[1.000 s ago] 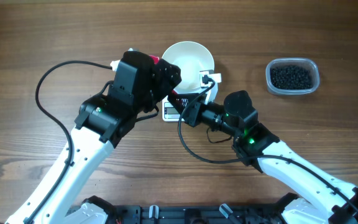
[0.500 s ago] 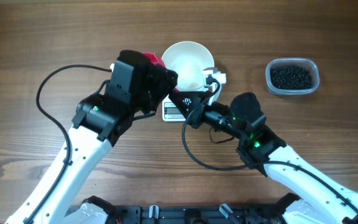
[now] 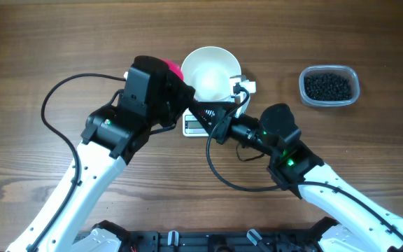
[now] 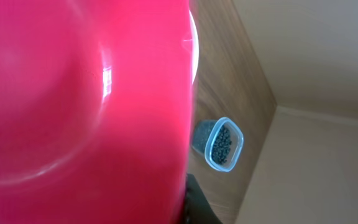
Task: Scoop item into bowl and weigh 150g on scale
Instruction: 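Grasp the pink cup handle with the right gripper beside the left, then release the left gripper and lift the cup with the right gripper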
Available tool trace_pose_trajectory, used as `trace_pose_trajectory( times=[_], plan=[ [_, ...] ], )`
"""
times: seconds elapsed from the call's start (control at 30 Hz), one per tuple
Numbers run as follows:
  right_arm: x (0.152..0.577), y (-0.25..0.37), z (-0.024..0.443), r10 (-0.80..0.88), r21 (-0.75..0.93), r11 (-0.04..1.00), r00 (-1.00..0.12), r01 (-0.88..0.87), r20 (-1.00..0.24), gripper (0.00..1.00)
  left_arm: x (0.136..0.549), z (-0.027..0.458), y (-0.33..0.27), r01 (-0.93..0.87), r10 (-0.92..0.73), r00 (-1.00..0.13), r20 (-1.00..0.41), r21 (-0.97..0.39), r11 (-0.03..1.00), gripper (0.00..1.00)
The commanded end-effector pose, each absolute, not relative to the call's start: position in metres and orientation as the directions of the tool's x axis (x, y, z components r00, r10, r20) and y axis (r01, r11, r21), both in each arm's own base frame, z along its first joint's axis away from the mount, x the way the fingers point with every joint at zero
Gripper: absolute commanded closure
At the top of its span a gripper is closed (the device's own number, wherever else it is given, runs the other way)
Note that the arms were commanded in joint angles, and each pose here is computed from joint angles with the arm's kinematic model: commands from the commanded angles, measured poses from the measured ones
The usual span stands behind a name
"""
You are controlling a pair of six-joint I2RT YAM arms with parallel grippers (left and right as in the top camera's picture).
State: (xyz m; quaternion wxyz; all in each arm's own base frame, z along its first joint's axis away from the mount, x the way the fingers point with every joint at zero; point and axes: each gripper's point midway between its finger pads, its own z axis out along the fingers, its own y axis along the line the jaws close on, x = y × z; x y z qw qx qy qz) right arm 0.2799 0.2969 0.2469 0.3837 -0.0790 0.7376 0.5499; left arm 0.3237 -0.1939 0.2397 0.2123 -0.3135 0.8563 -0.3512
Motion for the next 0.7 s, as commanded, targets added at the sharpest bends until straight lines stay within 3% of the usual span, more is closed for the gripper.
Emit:
trace_pose_trajectory(
  times=[0.0,0.13,0.2,0.37,0.53,0.67],
  plan=[
    [0.274,0.3,0.249,0.299,0.788,0.354,-0.737,-0.504,-0.606,0.51,0.331,0.242,-0.186,-0.393,-0.71,-0.68,-0.184,-0.726,0.564,0.96],
    [0.265,0.302,0.249,0.314,0.917,0.242,-0.869,-0.317,-0.383,0.37,0.337,0.244,-0.179,-0.386,-0.723,-0.653,-0.226,-0.721,0.575,0.96],
    [0.267,0.295,0.253,0.324,0.961,0.178,-0.909,-0.212,-0.26,0.36,0.342,0.25,-0.182,-0.333,-0.697,-0.664,-0.271,-0.728,0.599,0.96],
    [0.277,0.276,0.273,0.312,0.995,0.034,-0.945,-0.097,-0.102,0.41,0.351,0.264,-0.187,-0.211,-0.636,-0.675,-0.373,-0.728,0.652,0.96],
    [0.292,0.283,0.287,0.307,0.992,-0.124,-0.952,-0.027,0.012,0.53,0.363,0.284,-0.194,-0.171,-0.682,-0.628,-0.374,-0.789,0.59,0.96],
    [0.303,0.287,0.284,0.289,0.977,-0.212,-0.955,0.011,0.074,0.54,0.371,0.292,-0.187,-0.203,-0.748,-0.563,-0.351,-0.819,0.537,0.95]
  ],
)
